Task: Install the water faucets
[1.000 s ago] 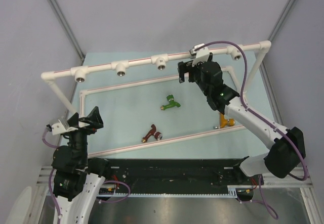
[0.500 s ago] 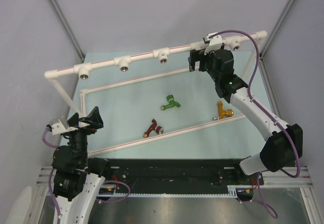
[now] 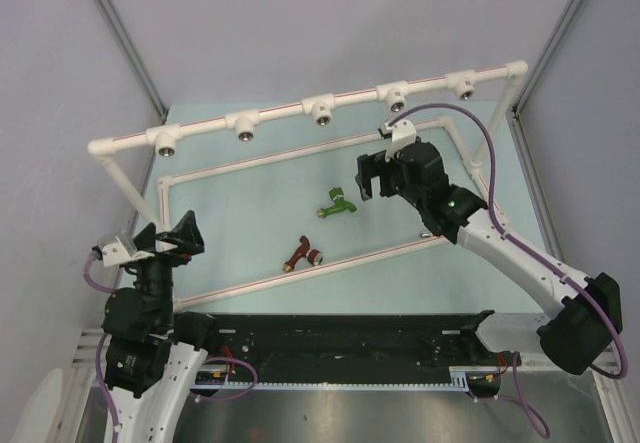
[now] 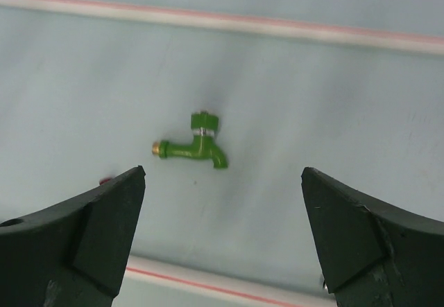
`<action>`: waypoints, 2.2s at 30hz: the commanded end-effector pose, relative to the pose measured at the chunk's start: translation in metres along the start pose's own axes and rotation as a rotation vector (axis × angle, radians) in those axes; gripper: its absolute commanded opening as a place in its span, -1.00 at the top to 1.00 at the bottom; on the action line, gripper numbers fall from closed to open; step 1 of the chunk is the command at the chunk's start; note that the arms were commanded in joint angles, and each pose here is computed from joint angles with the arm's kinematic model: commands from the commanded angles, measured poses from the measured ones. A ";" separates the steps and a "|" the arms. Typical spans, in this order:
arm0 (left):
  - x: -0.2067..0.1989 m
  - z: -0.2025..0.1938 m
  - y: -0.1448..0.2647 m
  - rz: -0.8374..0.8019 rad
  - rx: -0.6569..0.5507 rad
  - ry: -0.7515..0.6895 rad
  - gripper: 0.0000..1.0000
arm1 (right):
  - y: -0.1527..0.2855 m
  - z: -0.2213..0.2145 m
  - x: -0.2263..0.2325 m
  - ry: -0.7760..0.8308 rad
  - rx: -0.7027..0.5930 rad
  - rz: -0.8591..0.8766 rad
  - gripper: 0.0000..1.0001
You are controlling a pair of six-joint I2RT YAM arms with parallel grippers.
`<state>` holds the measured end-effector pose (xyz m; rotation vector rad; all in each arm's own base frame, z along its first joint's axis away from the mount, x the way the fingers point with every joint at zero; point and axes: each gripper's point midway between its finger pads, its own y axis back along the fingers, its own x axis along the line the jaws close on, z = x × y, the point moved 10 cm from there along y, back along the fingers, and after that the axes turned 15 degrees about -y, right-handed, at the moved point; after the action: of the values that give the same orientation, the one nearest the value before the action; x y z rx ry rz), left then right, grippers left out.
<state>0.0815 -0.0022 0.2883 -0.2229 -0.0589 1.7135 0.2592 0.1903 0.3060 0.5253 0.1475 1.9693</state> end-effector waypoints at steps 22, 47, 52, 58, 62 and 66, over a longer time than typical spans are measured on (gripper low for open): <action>0.011 0.020 0.026 -0.010 -0.149 0.073 -0.99 | -0.021 -0.078 -0.240 -0.897 -0.299 -0.568 -0.99; 0.007 0.017 0.018 -0.021 -0.115 0.040 -1.00 | -0.096 -0.066 -0.364 -0.923 -0.238 -0.546 -0.99; 0.006 0.016 0.017 -0.024 -0.110 0.038 -1.00 | -0.118 -0.062 -0.373 -0.904 -0.201 -0.462 -1.00; 0.006 0.016 0.016 -0.024 -0.107 0.035 -1.00 | -0.136 -0.036 -0.374 -0.815 -0.188 -0.393 -0.99; 0.006 0.016 0.017 -0.024 -0.111 0.037 -0.99 | -0.141 -0.018 -0.355 -0.753 -0.158 -0.353 -0.99; 0.007 0.017 0.019 -0.023 -0.120 0.042 -0.99 | -0.132 -0.010 -0.330 -0.700 -0.078 -0.362 -0.99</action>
<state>0.0812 -0.0028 0.2860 -0.2009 -0.0562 1.7032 0.4877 -0.0577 0.1141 1.0962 -0.3463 1.2604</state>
